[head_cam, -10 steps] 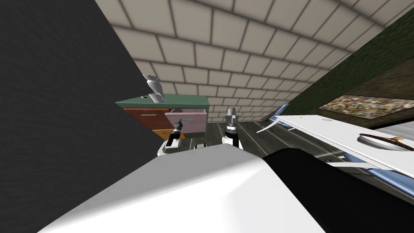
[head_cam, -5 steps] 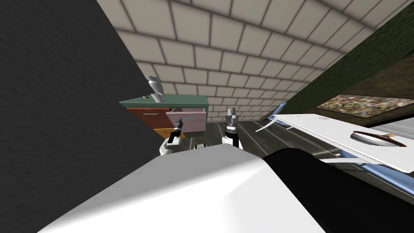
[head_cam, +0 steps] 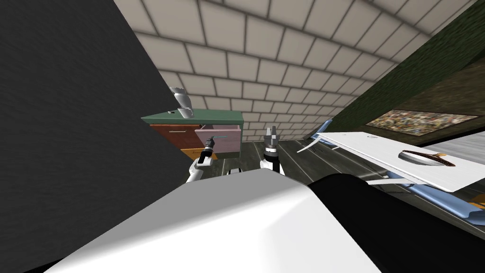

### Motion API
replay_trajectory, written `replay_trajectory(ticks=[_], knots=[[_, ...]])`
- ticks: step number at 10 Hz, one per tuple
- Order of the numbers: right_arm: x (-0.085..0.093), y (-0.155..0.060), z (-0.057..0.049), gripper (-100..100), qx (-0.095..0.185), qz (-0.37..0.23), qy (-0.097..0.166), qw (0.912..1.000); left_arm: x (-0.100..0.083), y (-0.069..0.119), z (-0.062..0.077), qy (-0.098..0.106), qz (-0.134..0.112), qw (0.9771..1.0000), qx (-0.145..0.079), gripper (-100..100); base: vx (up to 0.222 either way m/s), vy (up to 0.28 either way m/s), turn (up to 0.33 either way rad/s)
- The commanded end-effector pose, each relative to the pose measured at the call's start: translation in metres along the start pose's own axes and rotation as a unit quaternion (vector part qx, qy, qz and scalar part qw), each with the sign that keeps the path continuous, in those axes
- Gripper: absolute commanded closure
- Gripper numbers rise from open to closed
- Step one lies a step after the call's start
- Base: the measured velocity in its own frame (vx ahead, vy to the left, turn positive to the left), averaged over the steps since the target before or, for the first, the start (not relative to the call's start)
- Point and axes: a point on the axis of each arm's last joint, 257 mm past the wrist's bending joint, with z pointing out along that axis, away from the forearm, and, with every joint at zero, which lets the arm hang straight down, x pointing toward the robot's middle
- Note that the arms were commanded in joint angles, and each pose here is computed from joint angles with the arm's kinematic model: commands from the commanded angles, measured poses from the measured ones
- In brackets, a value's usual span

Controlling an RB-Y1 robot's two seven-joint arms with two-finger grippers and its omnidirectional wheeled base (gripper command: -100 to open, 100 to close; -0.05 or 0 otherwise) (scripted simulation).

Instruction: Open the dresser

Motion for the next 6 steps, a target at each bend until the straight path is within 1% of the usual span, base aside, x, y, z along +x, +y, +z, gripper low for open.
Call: replay_trajectory(ticks=[1,2,3,5,6], knots=[[0.000,0.000,0.000,0,0.000,0.000,0.000,1.0000,0.000,0.006,0.013,0.000,0.001,1.0000,-0.003,100,-0.060,0.013,-0.005],[0.000,0.000,0.000,0,0.000,0.000,0.000,1.0000,-0.001,0.019,0.009,-0.001,0.001,0.9999,-0.017,100,-0.011,0.009,-0.005],[0.000,0.000,0.000,0,0.000,0.000,0.000,1.0000,-0.001,0.028,0.007,-0.002,0.001,0.9997,-0.026,100,0.000,0.000,0.000],[0.000,0.000,0.000,0,0.000,0.000,0.000,1.0000,-0.001,0.028,0.007,-0.002,0.001,0.9997,-0.026,100,0.000,0.000,0.000],[0.000,0.000,0.000,0,0.000,0.000,0.000,1.0000,-0.005,0.006,0.026,-0.006,0.001,1.0000,0.002,100,-0.101,0.010,-0.025]])
